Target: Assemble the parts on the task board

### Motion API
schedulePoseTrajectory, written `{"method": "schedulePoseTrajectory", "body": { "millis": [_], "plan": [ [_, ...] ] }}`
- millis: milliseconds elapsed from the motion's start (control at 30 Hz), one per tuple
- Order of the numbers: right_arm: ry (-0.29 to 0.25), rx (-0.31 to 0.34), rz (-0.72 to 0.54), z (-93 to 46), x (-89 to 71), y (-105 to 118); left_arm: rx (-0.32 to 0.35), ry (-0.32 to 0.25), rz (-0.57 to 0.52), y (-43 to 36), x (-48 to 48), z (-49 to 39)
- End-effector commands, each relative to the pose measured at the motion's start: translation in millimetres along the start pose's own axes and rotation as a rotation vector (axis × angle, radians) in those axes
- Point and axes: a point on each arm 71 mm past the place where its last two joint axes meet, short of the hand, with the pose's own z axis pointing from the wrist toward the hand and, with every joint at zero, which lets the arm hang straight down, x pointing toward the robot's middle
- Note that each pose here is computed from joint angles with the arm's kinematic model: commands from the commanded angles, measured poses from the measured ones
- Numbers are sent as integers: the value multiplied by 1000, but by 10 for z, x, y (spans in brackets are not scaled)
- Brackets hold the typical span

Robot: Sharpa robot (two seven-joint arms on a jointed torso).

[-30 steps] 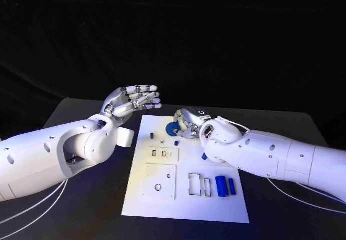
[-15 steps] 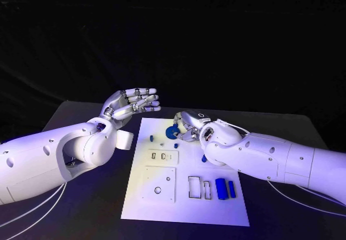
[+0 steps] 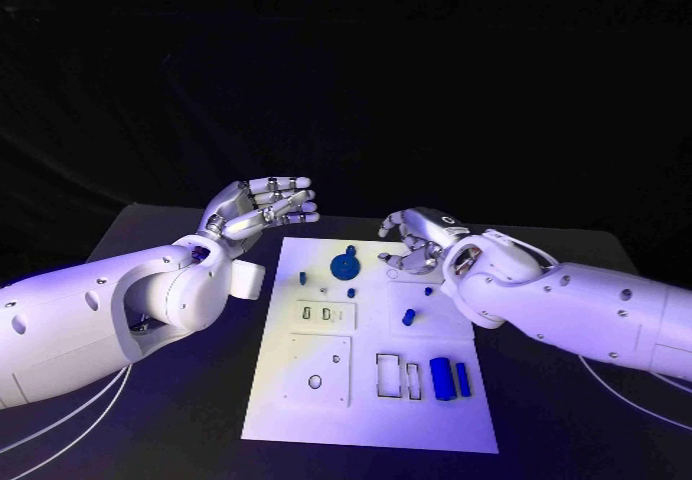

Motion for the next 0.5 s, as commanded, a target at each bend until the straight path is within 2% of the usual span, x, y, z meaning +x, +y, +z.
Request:
{"method": "schedulePoseTrajectory", "body": {
  "millis": [33,167,300,500],
  "plan": [
    [46,-53,187,-114,-116,-119,10,14,-9,-16,7,3],
    [56,-40,233,-270,-276,-392,11,13,-9,-16,-1,2],
    [58,-4,236,-359,-368,-638,11,13,-8,-14,-9,4],
    [73,52,213,-443,-385,-933,11,14,-9,-11,-8,7]
  ]
}}
